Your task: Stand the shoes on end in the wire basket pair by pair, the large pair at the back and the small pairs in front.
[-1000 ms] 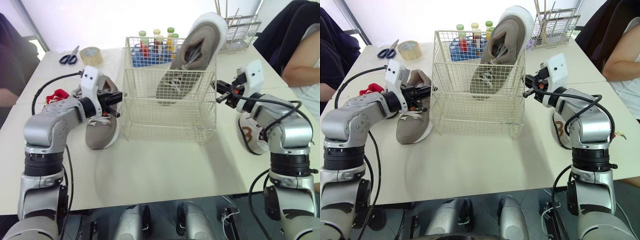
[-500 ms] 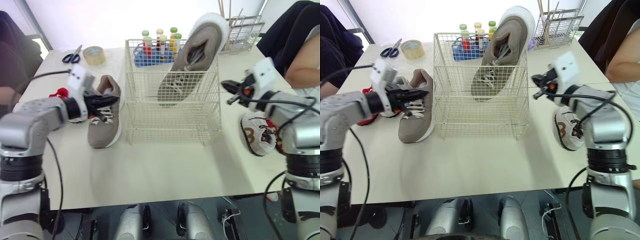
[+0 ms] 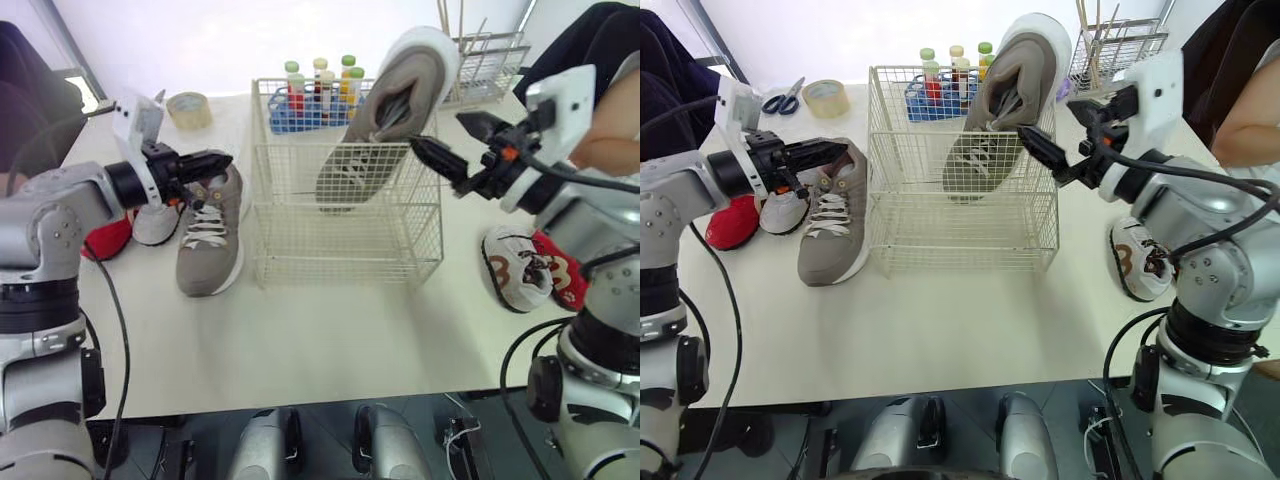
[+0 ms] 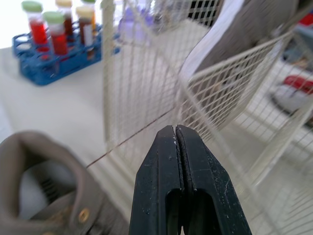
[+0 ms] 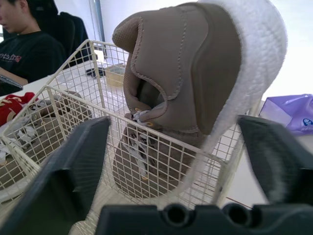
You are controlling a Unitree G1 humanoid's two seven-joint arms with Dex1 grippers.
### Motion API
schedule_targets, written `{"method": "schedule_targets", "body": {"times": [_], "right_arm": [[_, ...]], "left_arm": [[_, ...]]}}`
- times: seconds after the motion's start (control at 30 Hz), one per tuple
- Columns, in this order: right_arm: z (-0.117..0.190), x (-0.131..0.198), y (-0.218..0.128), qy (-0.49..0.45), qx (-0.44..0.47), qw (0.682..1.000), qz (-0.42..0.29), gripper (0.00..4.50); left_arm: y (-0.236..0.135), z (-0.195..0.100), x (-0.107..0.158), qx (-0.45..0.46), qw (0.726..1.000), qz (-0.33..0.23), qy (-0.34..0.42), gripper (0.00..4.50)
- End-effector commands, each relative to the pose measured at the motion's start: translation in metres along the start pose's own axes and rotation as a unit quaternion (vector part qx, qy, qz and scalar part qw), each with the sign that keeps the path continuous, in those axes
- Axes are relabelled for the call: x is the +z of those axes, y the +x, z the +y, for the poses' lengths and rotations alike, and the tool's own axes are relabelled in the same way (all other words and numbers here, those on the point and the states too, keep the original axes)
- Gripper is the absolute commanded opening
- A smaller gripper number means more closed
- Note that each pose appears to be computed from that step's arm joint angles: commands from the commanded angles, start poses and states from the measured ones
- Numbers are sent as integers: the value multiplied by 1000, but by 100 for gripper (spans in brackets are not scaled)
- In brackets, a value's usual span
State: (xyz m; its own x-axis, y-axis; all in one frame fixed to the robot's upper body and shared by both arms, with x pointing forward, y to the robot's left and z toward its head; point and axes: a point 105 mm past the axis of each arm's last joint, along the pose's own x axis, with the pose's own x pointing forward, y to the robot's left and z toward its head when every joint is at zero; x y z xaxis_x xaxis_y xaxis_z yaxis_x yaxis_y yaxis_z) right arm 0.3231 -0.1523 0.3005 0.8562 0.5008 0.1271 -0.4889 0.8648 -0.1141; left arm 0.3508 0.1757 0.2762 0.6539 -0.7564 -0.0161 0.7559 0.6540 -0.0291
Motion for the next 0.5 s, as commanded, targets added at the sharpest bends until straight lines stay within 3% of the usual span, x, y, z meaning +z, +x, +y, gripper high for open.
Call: {"method": "schedule_targets", "body": {"times": [0.03, 0.5], "right_arm": [[6, 17, 4, -28, -31, 998, -37, 446], [7, 28, 37, -42, -172, 981, -85, 446]], "left_arm": [[3, -22, 35, -64, 996, -67, 14, 0], [27, -68, 36, -175, 981, -86, 21, 0]]}}
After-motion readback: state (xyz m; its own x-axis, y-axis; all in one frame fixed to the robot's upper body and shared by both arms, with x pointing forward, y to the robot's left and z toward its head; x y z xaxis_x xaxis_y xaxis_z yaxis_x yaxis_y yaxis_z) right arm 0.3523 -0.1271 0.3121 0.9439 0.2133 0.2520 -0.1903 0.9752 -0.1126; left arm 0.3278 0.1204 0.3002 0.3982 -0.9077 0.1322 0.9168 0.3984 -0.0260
